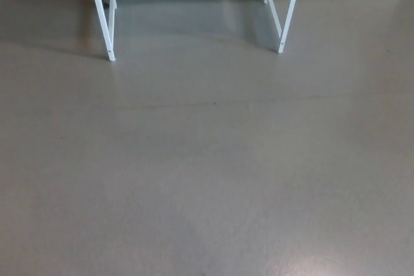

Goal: The robot walks towards a desk on which a file tray is kept in the middle and a stapler is kept to its right. The robot lifts the stapler using its right hand and places it on the file tray.

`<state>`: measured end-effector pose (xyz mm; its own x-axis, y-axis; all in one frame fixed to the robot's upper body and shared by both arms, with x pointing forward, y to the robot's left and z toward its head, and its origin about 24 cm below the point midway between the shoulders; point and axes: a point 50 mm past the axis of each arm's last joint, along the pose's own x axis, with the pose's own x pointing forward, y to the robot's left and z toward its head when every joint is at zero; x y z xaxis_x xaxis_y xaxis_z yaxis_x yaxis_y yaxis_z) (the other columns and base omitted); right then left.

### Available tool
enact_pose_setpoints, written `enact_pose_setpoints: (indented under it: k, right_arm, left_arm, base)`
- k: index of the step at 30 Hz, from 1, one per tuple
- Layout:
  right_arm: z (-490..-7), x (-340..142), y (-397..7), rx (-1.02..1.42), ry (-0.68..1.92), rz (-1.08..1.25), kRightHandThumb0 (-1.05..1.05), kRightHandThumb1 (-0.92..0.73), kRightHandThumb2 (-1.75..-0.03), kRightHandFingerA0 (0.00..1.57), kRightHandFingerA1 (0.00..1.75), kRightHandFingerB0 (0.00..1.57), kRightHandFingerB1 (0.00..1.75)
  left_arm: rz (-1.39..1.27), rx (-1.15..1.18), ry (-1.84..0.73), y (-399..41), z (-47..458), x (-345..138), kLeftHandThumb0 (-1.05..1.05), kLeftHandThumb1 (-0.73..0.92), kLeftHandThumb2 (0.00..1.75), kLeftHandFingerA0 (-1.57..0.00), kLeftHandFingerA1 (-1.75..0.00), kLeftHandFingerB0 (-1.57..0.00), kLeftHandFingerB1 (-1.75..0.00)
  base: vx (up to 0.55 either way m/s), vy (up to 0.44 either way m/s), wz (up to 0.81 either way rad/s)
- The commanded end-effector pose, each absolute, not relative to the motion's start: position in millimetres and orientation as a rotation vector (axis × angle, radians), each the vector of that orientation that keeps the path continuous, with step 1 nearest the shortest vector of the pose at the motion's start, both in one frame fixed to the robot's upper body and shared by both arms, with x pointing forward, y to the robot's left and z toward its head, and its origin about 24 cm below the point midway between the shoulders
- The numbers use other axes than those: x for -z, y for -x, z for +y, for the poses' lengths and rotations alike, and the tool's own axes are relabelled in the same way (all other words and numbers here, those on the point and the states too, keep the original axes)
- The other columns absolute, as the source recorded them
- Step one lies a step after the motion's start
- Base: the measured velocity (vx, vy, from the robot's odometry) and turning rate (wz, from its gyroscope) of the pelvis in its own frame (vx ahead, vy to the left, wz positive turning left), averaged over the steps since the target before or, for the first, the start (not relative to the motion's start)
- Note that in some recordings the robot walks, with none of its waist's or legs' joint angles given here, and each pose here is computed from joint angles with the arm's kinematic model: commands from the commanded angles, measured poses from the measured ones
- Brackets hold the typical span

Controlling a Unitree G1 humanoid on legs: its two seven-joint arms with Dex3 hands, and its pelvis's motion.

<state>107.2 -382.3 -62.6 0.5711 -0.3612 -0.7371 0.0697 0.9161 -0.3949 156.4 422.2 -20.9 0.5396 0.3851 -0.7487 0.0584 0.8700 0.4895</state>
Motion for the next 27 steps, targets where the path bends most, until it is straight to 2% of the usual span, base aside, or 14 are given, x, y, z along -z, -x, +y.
enact_pose_setpoints:
  k: [1, 6, 8, 9, 10, 11, 12, 13, 14, 19, 20, 21, 25, 27]
  right_arm:
    - [-383.1, 60.6, -105.9, 0.265, 0.325, 0.917, -0.58, -0.78, -0.64, 0.0, 0.42, 0.0, 0.08]
    - [-381.5, 60.6, -105.2, 0.267, 0.316, 0.918, -0.58, -0.79, -0.64, 0.0, 0.3, 0.0, 0.08]
    - [-381.8, 61.9, -104.5, 0.276, 0.314, 0.921, -0.63, -0.64, -0.92, 0.0, 0.29, 0.0, 0.09]
    - [-382.6, 62.6, -104.6, 0.27, 0.319, 0.931, -0.55, -0.79, -0.63, 0.0, 0.24, 0.0, 0.07]
    - [-383.5, 63.5, -104.8, 0.27, 0.327, 0.939, -0.68, -0.67, -0.9, 0.0, 0.21, 0.0, 0.0]
    - [-382.1, 63.7, -104.1, 0.286, 0.307, 0.914, -0.68, -0.65, -0.91, 0.0, 0.28, 0.0, 0.06]
    - [-383.6, 62.5, -105.4, 0.26, 0.328, 0.948, -0.58, -0.8, -0.64, 0.0, 0.25, 0.0, 0.05]
    - [-383.0, 61.4, -105.1, 0.259, 0.326, 0.943, -0.69, -0.65, -0.91, 0.0, 0.21, 0.0, 0.02]
    - [-381.3, 62.3, -103.6, 0.273, 0.311, 0.924, -0.56, -0.77, -0.65, 0.0, 0.31, 0.0, 0.09]
    - [-381.8, 64.8, -99.7, 0.283, 0.295, 0.925, -0.59, -0.79, -0.63, 0.0, 0.44, 0.0, 0.09]
    - [-382.1, 65.3, -99.3, 0.283, 0.294, 0.924, -0.59, -0.79, -0.63, 0.0, 0.44, 0.0, 0.09]
    - [-382.3, 65.6, -99.5, 0.288, 0.283, 0.923, -0.68, -0.63, -0.91, 0.0, 0.42, 0.0, 0.06]
    - [-381.8, 64.3, -101.0, 0.288, 0.291, 0.938, -0.56, -0.79, -0.63, 0.02, 0.52, 0.0, 0.08]
    - [-380.7, 65.8, -99.0, 0.301, 0.283, 0.924, -0.64, -0.62, -0.91, 0.01, 0.47, 0.0, 0.09]
  left_arm:
    - [0.964, -0.154, -0.544, -165.1, 422.7, 7.1, -0.37, 0.58, 1.14, -0.03, -0.53, 0.0, -0.51]
    - [0.965, -0.135, -0.584, -167.3, 420.3, 2.8, -0.36, 0.58, 1.14, -0.02, -0.53, 0.0, -0.51]
    - [0.966, -0.147, -0.562, -166.6, 420.4, 3.3, -0.72, 0.92, 0.68, -0.11, -0.46, -0.08, -0.32]
    - [0.965, -0.154, -0.547, -166.8, 420.0, 3.1, -0.79, 0.74, 1.07, -0.12, -0.55, 0.0, -0.4]
    - [0.962, -0.17, -0.509, -166.8, 419.7, 3.6, -0.71, 0.91, 0.68, -0.07, -0.46, -0.08, -0.29]
    - [0.97, -0.164, -0.538, -167.3, 419.2, 3.5, -0.74, 0.74, 1.08, -0.04, -0.52, -0.01, -0.4]
    - [0.966, -0.159, -0.534, -167.1, 418.8, 3.0, -0.73, 0.92, 0.7, -0.07, -0.46, -0.09, -0.29]
    - [0.969, -0.158, -0.541, -166.8, 419.0, 2.9, -0.74, 0.73, 1.09, -0.05, -0.52, -0.01, -0.39]
    - [0.968, -0.157, -0.559, -167.9, 419.0, 1.8, -0.75, 0.75, 1.03, -0.08, -0.52, -0.04, -0.43]
    - [0.962, -0.149, -0.564, -169.1, 419.4, 1.7, -0.74, 0.74, 1.09, -0.06, -0.53, 0.0, -0.41]
    - [0.963, -0.15, -0.559, -169.5, 419.7, 1.7, -0.74, 0.74, 1.09, -0.06, -0.53, 0.0, -0.41]
    - [0.959, -0.147, -0.565, -169.4, 419.4, 1.0, -0.79, 0.76, 1.09, -0.12, -0.55, 0.0, -0.42]
    - [0.961, -0.138, -0.578, -169.6, 419.4, 0.5, -0.71, 0.74, 1.09, -0.08, -0.54, -0.01, -0.43]
    - [0.952, -0.144, -0.57, -170.9, 419.5, -0.5, -0.77, 0.74, 1.08, -0.13, -0.56, -0.02, -0.43]
  base:
    - [0.11, -0.238, 0.19]
    - [0.22, -0.172, 0.11]
    - [0.16, -0.133, -0.04]
    - [0.14, -0.078, -0.04]
    - [0.13, -0.034, -0.05]
    - [0.13, -0.013, -0.07]
    - [0.13, 0.019, -0.08]
    - [0.15, 0.049, -0.04]
    - [0.18, 0.089, -0.08]
    - [0.28, 0.119, 0.12]
    - [0.31, 0.103, 0.13]
    - [0.17, 0.05, 0.06]
    - [0.13, -0.015, 0.08]
    - [0.16, -0.094, 0.07]
